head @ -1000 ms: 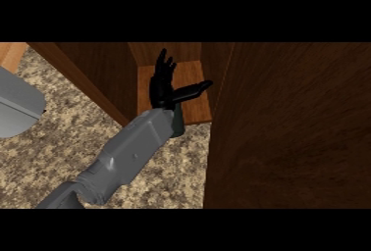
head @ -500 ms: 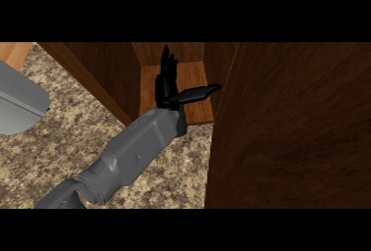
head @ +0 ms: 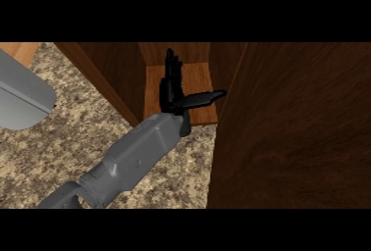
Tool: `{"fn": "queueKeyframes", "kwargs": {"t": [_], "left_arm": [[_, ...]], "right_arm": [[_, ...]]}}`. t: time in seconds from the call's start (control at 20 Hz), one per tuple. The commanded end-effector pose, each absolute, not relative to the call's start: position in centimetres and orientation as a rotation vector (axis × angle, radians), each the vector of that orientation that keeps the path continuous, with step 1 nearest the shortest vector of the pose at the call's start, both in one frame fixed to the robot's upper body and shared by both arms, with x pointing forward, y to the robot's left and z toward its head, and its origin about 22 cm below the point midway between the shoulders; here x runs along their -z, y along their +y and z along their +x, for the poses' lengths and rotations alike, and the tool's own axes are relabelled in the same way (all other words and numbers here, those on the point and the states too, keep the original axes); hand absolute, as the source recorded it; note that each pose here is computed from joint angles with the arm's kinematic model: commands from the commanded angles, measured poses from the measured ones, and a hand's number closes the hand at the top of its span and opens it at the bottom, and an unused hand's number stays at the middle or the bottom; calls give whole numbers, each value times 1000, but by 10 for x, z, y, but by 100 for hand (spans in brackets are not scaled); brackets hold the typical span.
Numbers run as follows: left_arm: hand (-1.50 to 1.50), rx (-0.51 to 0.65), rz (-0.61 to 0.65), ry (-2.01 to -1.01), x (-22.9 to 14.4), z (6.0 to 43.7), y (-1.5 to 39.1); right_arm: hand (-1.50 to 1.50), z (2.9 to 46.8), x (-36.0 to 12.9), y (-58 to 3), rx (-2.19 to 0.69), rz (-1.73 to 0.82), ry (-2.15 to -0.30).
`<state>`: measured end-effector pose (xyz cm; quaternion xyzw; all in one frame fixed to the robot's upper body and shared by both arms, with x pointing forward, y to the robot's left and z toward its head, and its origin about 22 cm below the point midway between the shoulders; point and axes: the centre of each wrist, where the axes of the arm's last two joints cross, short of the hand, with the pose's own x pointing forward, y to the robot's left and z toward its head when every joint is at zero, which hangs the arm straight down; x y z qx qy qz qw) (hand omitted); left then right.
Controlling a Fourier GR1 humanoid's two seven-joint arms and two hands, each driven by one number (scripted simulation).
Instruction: Pick up the wine, place it into the cabinet and close the cabinet
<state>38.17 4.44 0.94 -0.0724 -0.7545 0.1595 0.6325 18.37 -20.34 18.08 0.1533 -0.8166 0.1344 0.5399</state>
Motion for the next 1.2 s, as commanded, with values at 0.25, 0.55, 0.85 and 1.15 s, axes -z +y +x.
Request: {"fn": "queueKeyframes", "kwargs": {"t": [0.25,0.55,0.85,1.15], "left_arm": [[-150,-317,-241,-1729,12,361,42],[-150,-276,-258,-1756,3,353,29],[-150,-279,-283,-1775,12,325,22],[-150,-260,-318,-1776,24,306,36]], "right_arm": [[-150,175,-180,-209,-301,334,-1932],[-150,179,-178,-202,-272,322,-1929],[-150,187,-180,-216,-248,289,-1921],[-150,188,-193,-216,-258,243,-1929]]}}
